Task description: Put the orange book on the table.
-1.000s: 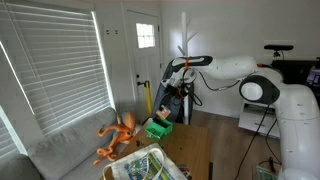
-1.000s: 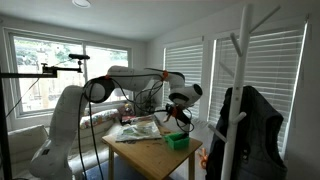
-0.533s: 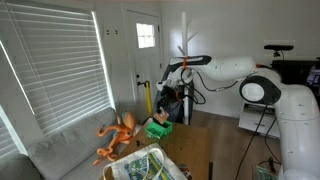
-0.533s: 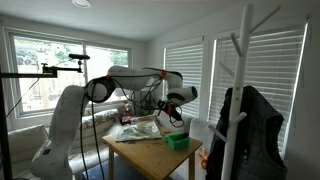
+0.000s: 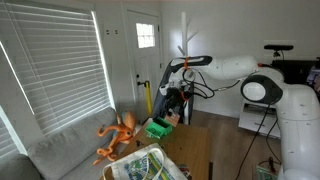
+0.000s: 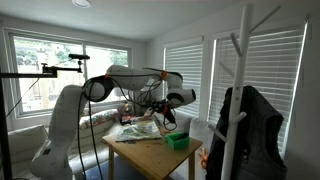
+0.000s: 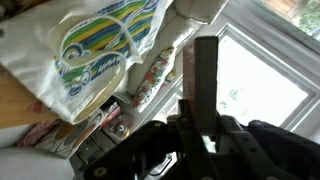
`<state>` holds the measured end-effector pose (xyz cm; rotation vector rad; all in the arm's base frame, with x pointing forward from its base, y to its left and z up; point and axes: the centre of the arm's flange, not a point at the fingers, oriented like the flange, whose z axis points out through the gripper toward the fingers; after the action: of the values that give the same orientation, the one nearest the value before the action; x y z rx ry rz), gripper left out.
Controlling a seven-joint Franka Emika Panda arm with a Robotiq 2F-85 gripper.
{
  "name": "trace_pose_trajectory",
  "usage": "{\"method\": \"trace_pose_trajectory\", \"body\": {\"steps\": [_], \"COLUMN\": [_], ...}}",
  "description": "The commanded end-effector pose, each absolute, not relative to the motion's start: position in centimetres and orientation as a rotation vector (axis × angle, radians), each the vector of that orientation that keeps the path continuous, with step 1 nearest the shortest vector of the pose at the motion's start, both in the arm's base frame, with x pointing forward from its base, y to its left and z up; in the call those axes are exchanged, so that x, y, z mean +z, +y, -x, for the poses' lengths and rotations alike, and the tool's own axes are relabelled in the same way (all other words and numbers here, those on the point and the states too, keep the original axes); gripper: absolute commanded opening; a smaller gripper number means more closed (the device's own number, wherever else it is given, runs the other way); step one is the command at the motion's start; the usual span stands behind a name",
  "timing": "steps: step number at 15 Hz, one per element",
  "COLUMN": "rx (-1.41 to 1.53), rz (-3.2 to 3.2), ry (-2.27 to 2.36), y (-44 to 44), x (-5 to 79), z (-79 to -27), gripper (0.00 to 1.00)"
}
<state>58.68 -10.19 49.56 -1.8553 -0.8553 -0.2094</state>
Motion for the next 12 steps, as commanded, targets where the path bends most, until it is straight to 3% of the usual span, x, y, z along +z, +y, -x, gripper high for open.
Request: {"method": "trace_pose_trajectory", "body": {"steps": [1,12], "rx": [0.009,0.342], "rz": [1.806,1.999], "ry": [-0.767,-0.227], "y": [-8.3,-9.4], "x": [50.1,50.4], "z": [-52.6,-41.2], "gripper": [0.05,0.05]}}
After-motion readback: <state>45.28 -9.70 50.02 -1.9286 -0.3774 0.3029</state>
